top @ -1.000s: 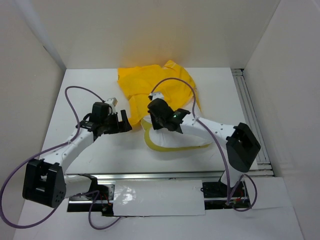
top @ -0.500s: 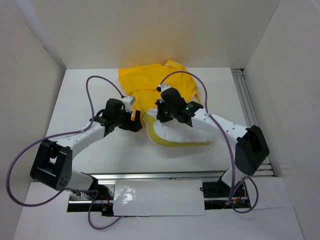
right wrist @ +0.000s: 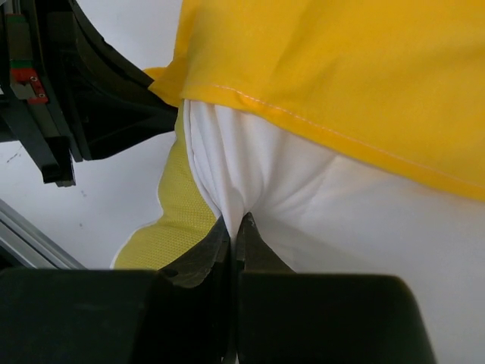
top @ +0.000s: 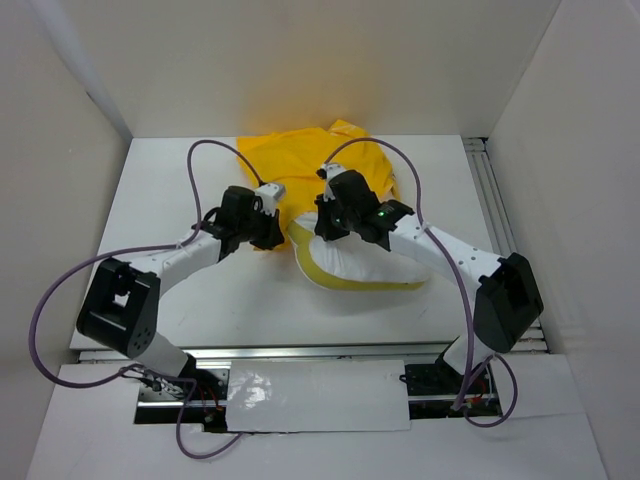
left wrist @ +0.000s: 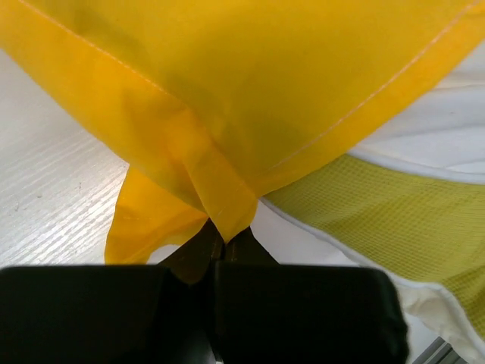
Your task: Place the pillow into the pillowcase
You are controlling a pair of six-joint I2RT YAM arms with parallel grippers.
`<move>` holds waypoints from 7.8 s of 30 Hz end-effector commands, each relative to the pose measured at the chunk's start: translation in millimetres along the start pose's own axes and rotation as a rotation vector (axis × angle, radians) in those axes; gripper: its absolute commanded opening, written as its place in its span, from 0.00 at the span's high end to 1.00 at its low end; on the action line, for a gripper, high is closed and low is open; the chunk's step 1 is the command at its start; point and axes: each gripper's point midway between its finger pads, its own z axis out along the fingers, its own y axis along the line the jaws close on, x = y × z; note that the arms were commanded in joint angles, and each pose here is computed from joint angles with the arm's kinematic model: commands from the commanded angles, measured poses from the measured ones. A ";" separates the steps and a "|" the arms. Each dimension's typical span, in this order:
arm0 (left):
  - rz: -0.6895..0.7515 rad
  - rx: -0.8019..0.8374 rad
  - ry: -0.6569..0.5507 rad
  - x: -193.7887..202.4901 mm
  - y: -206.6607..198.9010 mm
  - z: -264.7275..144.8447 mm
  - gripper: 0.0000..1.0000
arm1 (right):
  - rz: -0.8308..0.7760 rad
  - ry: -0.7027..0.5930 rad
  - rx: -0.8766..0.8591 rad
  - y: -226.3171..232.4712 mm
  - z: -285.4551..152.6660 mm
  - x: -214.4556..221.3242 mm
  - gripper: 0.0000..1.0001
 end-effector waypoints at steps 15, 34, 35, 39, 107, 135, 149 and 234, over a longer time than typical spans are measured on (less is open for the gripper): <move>0.010 0.217 -0.192 -49.0 -124.8 -101.0 1.00 | 0.018 -0.792 0.121 24.4 -65.0 -158.0 1.00; -0.088 0.608 -0.241 -45.9 -239.6 -236.3 1.00 | 0.010 -0.906 0.502 22.1 -14.8 -86.7 1.00; -0.102 0.617 -0.212 -38.5 -240.2 -232.6 1.00 | 0.014 -0.901 0.515 25.4 -9.3 -85.0 1.00; -0.148 0.715 -0.127 -17.2 -254.0 -218.5 1.00 | -0.053 -0.789 0.516 34.0 30.8 -64.0 1.00; 0.052 -0.524 0.000 -199.5 10.5 15.0 1.00 | 0.345 -0.479 0.143 -127.3 29.1 -55.3 0.98; 0.195 -0.179 -0.462 -283.8 -198.8 -133.5 1.00 | -0.610 -0.763 -0.604 64.4 -124.6 -54.3 1.00; 0.292 0.168 -0.384 -246.1 -284.6 -131.5 1.00 | -0.117 -0.864 -0.167 -25.2 -48.5 -129.6 0.99; -0.324 0.035 0.196 110.5 -212.3 -73.3 1.00 | -0.052 -0.552 -0.167 81.1 -5.1 -76.8 1.00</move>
